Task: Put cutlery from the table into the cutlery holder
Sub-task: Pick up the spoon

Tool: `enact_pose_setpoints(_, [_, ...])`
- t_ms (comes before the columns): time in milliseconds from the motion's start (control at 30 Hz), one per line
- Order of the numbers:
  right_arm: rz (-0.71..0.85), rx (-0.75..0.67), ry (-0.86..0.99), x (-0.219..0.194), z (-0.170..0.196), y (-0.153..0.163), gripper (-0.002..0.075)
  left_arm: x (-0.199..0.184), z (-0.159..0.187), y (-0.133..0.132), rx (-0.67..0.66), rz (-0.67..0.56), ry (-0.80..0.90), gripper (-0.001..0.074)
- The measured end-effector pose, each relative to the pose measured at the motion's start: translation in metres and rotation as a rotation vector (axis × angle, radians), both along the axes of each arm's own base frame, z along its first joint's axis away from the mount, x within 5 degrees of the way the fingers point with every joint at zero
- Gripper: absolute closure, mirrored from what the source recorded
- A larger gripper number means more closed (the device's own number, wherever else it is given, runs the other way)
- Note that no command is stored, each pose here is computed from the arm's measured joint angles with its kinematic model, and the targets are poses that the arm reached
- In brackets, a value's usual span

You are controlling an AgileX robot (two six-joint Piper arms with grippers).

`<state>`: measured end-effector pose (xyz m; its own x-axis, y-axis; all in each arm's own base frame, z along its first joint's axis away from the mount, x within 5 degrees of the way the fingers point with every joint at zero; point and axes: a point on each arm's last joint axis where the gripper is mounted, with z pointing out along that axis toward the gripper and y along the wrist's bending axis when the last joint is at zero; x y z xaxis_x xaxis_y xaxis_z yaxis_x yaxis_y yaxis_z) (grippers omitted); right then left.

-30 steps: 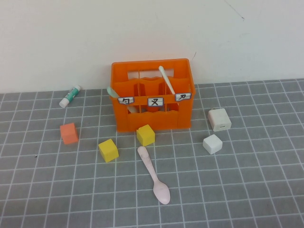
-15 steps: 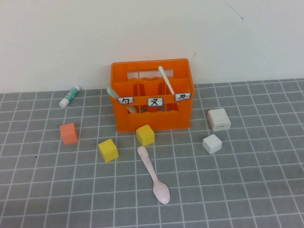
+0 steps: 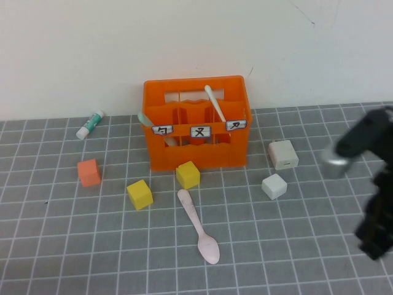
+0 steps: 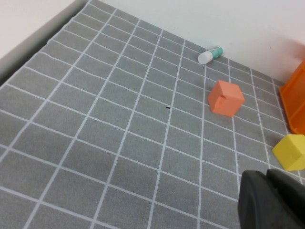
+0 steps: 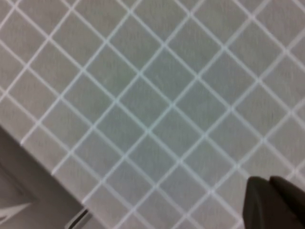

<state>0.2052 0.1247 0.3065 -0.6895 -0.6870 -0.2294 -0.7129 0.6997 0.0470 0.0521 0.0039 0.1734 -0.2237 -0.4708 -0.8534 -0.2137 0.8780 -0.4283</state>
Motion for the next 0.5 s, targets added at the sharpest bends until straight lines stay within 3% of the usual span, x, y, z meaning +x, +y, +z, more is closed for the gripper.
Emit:
enact_pose_setpoints(300, [0.076, -0.037, 0.032, 0.045, -0.029, 0.059, 0.0724, 0.0, 0.0, 0.0, 0.0, 0.0, 0.0, 0.0736])
enact_pose_setpoints(367, [0.074, -0.031, 0.056, 0.053, -0.037, 0.068, 0.0696, 0.0, 0.0, 0.0, 0.0, 0.0, 0.0, 0.0736])
enact_pose_setpoints(500, [0.061, 0.011, 0.089, 0.067, -0.057, 0.087, 0.0571, 0.0, 0.0, 0.0, 0.0, 0.0, 0.0, 0.0736])
